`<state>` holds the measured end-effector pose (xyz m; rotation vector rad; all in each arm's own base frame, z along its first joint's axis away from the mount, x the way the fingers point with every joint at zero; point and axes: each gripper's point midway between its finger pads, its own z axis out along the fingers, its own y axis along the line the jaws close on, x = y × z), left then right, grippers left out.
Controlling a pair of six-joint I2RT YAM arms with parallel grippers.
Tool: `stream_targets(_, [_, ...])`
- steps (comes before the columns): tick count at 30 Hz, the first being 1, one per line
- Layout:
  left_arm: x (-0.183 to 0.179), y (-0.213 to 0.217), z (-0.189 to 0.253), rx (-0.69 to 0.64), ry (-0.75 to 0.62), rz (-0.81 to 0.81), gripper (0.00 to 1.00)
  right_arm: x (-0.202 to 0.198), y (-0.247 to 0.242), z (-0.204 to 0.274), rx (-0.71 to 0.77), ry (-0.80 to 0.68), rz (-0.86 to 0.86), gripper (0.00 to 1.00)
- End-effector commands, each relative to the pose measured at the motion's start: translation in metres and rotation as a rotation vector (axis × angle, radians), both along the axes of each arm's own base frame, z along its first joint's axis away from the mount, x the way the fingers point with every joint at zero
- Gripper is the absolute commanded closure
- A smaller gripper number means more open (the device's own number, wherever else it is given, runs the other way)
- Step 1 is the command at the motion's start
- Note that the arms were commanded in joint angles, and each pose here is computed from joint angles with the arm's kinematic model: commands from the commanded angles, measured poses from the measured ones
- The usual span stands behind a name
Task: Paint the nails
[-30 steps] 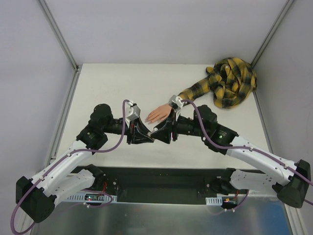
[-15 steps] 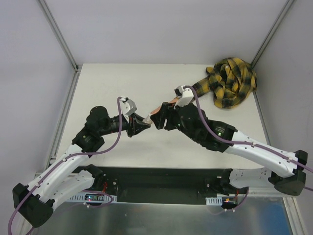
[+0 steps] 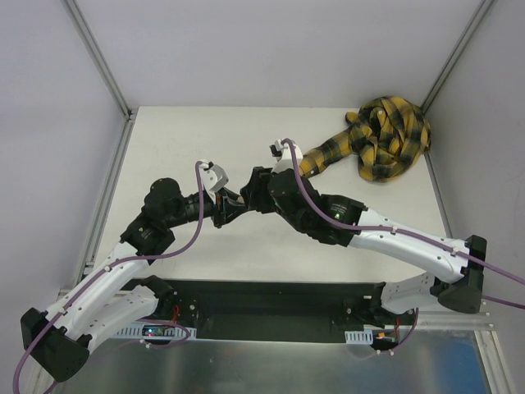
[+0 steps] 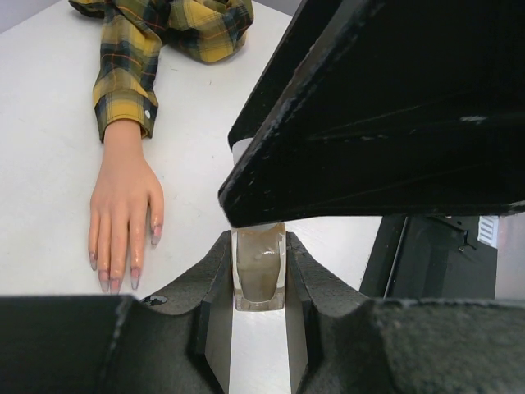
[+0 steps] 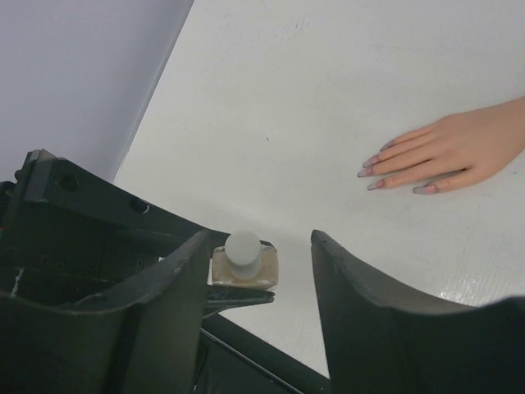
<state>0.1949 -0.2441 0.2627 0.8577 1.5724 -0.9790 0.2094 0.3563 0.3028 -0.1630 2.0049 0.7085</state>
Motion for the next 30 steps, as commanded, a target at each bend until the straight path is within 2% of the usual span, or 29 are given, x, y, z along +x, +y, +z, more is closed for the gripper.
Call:
stream_targets(1, [0.0,-0.001,0.017,-0.023,-0.055,-0.001,1.0,0.007,0.011,0.019,0.066,-0.007,-0.041,0.51])
stream_targets(8, [0.0,-0.002,0.016,-0.021,-0.049,-0.006,1.0,0.006,0.024,0.006,0.081,0.032,-0.039,0.69])
stream_targets(11, [-0.002,-0.003,0.016,-0.022,-0.051,-0.023,1.0,0.005,0.018,0.003,0.079,0.028,-0.04,0.86])
stream_targets(12, [-0.004,-0.004,0.016,-0.023,-0.051,-0.036,1.0,0.006,0.014,0.001,0.074,0.021,-0.048,0.99])
stream_targets(14, [-0.015,-0.008,0.018,-0.032,-0.055,-0.103,1.0,0.005,0.001,-0.003,0.045,-0.031,-0.017,1.0])
stream_targets(15, [-0.02,-0.01,0.02,-0.039,-0.067,-0.136,1.0,0.003,0.007,0.004,0.073,-0.062,0.063,1.0])
stream_targets(16, [-0.027,-0.012,0.022,-0.046,-0.073,-0.176,1.0,-0.004,0.006,-0.018,0.034,-0.067,0.166,1.0])
stream_targets(17, [-0.047,-0.015,0.023,-0.06,-0.072,-0.292,1.0,0.002,-0.005,-0.009,0.024,-0.16,0.276,1.0])
stream_targets(18, [-0.057,-0.016,0.025,-0.075,-0.058,-0.348,1.0,-0.06,0.024,0.034,0.257,-0.287,0.741,1.0])
stream_targets(19, [-0.07,-0.018,0.034,-0.109,-0.087,-0.432,1.0,-0.094,0.018,0.037,0.344,-0.368,0.974,1.0])
stream_targets(20, [-0.081,-0.018,0.032,-0.124,-0.073,-0.503,1.0,-0.107,0.009,0.022,0.403,-0.325,1.042,1.0])
stream_targets(21, [-0.102,-0.015,0.035,-0.145,-0.015,-0.615,1.0,-0.11,0.004,0.02,0.395,-0.285,1.114,1.0])
stream_targets(22, [-0.105,-0.017,0.04,-0.165,-0.043,-0.655,1.0,-0.114,0.005,0.022,0.398,-0.255,1.146,1.0])
stream_targets(24, [-0.112,-0.016,0.039,-0.167,0.013,-0.709,1.0,-0.117,0.006,0.025,0.407,-0.269,1.141,1.0])
stream_targets(30, [-0.101,-0.02,0.032,-0.155,0.045,-0.683,1.0,-0.107,0.004,0.023,0.401,-0.262,1.053,1.0])
